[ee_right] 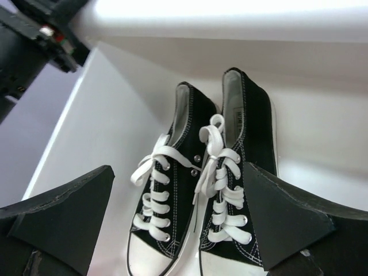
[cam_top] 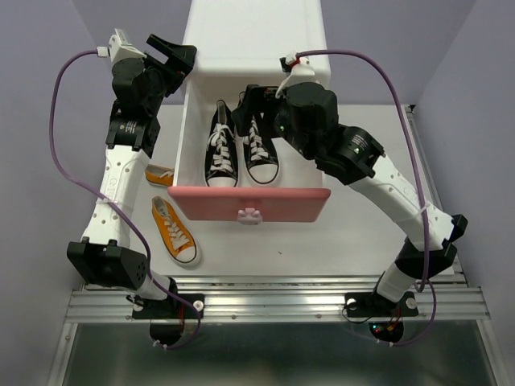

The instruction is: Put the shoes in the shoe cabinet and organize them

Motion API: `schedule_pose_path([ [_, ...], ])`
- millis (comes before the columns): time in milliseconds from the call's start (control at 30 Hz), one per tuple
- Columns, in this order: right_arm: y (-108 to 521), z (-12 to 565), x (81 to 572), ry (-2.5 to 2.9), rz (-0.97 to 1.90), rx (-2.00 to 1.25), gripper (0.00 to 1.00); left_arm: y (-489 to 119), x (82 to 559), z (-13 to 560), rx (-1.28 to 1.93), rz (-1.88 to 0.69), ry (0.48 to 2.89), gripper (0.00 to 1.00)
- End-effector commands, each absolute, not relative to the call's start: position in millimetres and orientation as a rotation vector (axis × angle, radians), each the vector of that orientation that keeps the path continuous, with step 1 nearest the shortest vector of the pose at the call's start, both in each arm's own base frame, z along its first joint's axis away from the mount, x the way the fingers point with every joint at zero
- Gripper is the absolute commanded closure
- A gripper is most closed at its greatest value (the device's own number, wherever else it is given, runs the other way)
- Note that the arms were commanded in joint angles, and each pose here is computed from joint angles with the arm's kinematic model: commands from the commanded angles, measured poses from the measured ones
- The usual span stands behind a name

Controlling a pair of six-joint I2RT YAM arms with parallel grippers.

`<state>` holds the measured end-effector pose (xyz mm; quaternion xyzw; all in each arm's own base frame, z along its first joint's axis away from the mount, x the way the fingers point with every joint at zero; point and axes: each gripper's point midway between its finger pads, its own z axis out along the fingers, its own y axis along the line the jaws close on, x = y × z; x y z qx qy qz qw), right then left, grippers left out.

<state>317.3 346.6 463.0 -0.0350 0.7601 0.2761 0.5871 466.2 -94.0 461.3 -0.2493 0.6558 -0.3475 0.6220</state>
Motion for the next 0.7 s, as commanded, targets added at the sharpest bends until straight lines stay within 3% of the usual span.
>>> schedule_pose_path([
  [0, 341.8, 521.8, 293.3, 1.610, 0.775, -0.170, 0.00, -67.2, 461.1, 301.0, -0.681, -0.460, 1.992, 0.05],
  [300, 369.0, 548.6, 236.4, 1.549, 1.022, -0.478, 0.00, -66.3, 456.5, 298.4, -0.671, -0.450, 2.004, 0.05],
  [333, 369.7, 571.0, 221.3, 1.490, 1.075, -0.519, 0.00, -66.2, 456.4, 297.2, -0.667, -0.446, 2.006, 0.05],
  [667, 432.8, 549.8, 104.0, 1.388, 1.386, -1.011, 0.00, -63.3, 453.4, 293.7, -0.638, -0.418, 2.028, 0.05],
])
